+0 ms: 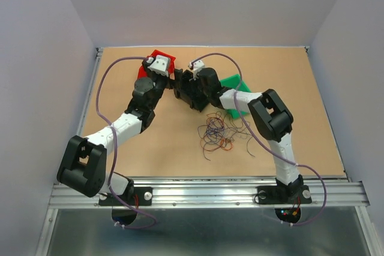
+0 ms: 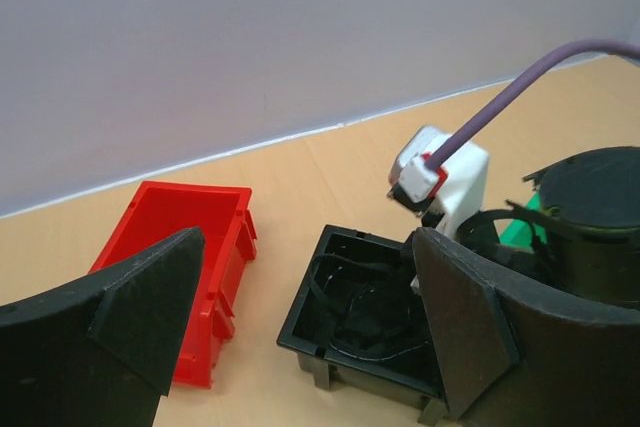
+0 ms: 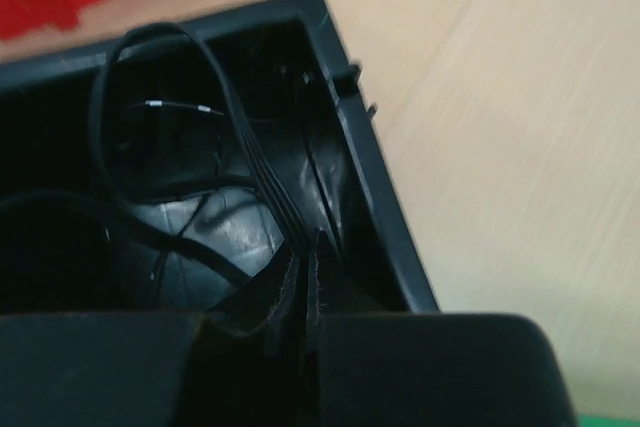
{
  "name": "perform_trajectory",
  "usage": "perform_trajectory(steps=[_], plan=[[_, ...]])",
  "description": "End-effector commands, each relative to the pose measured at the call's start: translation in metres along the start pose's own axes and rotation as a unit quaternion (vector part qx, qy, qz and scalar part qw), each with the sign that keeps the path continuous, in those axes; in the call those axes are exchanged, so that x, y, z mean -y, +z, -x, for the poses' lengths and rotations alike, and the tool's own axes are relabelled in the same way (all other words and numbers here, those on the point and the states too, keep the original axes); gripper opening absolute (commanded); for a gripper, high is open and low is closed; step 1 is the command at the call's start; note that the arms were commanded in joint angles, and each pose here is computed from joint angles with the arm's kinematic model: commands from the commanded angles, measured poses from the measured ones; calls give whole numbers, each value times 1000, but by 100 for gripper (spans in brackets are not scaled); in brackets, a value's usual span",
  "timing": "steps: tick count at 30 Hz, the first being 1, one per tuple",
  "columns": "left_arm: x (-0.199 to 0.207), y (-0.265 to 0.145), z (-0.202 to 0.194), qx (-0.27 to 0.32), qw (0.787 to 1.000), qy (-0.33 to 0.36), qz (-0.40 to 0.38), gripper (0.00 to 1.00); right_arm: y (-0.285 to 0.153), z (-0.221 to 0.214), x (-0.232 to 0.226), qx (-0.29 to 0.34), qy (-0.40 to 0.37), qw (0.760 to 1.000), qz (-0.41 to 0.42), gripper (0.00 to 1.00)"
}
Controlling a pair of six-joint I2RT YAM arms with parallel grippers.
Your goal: Untangle the cables
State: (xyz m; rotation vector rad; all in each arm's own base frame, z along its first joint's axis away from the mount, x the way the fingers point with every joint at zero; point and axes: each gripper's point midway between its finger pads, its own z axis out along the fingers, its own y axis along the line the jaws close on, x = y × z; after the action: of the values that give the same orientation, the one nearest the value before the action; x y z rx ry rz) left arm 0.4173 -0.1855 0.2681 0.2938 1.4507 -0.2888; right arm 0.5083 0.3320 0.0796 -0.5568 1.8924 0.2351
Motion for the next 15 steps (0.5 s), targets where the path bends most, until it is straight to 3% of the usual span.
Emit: perform_trajectory(steps=[1,8,15], plan=[[1,5,40,52,999,5,-7,97,1,-20,-12,-60,-33,997,41,1],[1,6,39,50,999,7,-8,97,4,-58,-18,-138,-59,987,64,1],[0,7,37,48,999,10,-7,98,5,-28,-13,-112,-43,992,47,1]])
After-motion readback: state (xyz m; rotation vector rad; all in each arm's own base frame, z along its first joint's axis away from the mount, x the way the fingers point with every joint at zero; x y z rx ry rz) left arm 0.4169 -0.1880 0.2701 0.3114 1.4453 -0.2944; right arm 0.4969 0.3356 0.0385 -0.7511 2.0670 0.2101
